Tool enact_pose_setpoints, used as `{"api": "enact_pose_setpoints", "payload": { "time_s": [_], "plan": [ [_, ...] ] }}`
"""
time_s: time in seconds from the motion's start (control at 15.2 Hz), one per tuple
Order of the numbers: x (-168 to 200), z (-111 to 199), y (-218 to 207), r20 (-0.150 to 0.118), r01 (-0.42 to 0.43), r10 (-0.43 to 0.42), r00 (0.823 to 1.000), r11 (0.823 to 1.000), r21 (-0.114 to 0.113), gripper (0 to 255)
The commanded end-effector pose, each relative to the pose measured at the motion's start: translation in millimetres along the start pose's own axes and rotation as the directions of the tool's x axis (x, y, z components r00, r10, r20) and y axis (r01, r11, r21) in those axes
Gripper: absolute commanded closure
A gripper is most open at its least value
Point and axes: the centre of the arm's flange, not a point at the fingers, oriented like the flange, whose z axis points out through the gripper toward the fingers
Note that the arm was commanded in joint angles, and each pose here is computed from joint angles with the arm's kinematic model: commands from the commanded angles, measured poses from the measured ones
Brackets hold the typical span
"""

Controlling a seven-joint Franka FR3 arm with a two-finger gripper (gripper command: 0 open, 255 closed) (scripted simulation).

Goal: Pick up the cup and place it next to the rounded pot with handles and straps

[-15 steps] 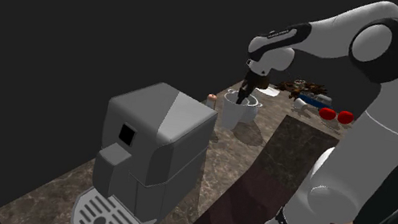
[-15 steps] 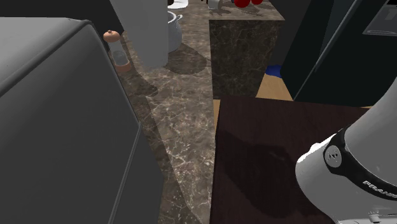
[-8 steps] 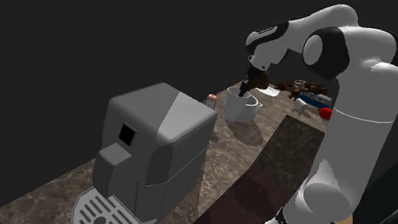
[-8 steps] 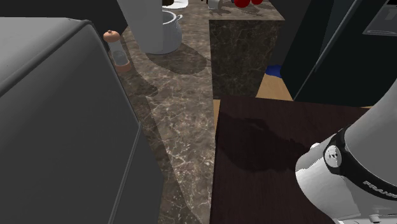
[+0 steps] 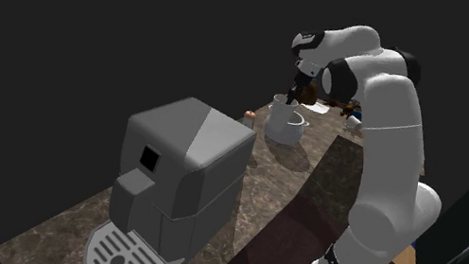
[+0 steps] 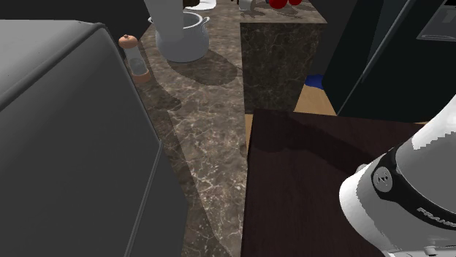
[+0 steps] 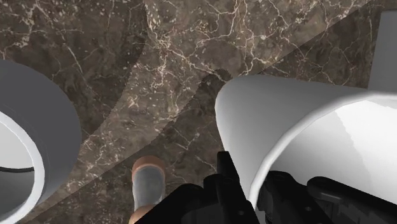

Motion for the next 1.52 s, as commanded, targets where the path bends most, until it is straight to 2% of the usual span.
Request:
{"api": "enact_pose_setpoints", "payload": {
  "time_s": [0.0, 1.45],
  "plan": [
    [4.8, 2.5, 12.9, 0.000, 0.002, -0.002, 1.000, 1.000, 0.002, 255],
    [-8.2, 116.4, 31.8, 0.000, 0.002, -0.002, 1.000, 1.000, 0.002, 255]
  ]
}}
